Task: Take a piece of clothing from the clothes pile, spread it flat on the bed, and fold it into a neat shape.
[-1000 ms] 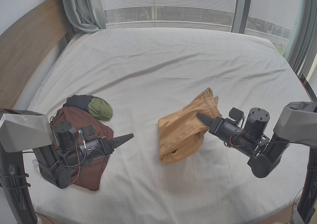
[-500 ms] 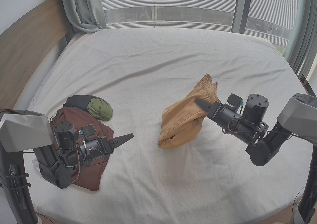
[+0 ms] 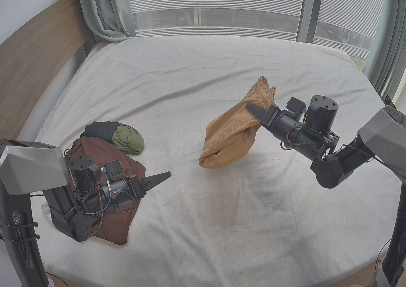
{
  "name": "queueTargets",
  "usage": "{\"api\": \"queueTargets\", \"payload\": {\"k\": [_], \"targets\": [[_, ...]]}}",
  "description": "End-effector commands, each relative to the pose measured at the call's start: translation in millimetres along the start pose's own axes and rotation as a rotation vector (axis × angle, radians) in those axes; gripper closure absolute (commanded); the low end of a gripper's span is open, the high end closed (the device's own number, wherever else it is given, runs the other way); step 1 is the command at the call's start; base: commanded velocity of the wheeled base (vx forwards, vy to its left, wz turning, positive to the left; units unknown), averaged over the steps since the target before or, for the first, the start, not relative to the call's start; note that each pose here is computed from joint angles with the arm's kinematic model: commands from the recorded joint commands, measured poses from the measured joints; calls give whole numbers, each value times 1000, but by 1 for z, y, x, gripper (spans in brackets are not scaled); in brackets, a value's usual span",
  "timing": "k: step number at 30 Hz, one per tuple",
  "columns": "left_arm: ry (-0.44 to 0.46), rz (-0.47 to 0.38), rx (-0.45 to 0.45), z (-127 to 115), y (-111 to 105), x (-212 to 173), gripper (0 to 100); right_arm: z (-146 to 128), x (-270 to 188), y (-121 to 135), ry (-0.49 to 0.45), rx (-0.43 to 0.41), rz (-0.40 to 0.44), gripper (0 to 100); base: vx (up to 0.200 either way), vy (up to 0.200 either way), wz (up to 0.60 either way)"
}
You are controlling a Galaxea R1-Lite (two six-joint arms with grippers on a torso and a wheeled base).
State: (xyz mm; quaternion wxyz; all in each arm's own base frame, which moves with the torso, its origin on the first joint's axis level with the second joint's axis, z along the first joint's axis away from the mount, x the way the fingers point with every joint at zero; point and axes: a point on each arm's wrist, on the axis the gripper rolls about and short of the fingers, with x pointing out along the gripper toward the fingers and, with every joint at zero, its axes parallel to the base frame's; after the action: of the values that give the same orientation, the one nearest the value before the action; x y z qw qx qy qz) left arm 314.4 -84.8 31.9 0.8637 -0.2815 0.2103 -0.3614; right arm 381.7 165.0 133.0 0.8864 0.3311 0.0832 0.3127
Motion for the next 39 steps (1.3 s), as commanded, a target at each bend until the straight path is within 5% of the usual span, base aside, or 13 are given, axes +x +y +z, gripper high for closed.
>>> {"api": "queueTargets", "payload": {"k": [1, 12, 29, 39], "targets": [[4, 1, -3, -1, 1, 0, 0, 7, 16, -8, -12, -2, -8, 100, 0, 0, 0], [6, 6, -6, -2, 2, 0, 0, 0, 50, -31, 6, 4, -33, 100, 0, 0, 0], [3, 6, -5, -2, 2, 0, 0, 18, 71, -17, -14, -8, -4, 100, 0, 0, 0], [13, 12, -12, -5, 5, 1, 0, -18, 85, -80, 45, 22, -107, 100, 0, 0, 0]]}}
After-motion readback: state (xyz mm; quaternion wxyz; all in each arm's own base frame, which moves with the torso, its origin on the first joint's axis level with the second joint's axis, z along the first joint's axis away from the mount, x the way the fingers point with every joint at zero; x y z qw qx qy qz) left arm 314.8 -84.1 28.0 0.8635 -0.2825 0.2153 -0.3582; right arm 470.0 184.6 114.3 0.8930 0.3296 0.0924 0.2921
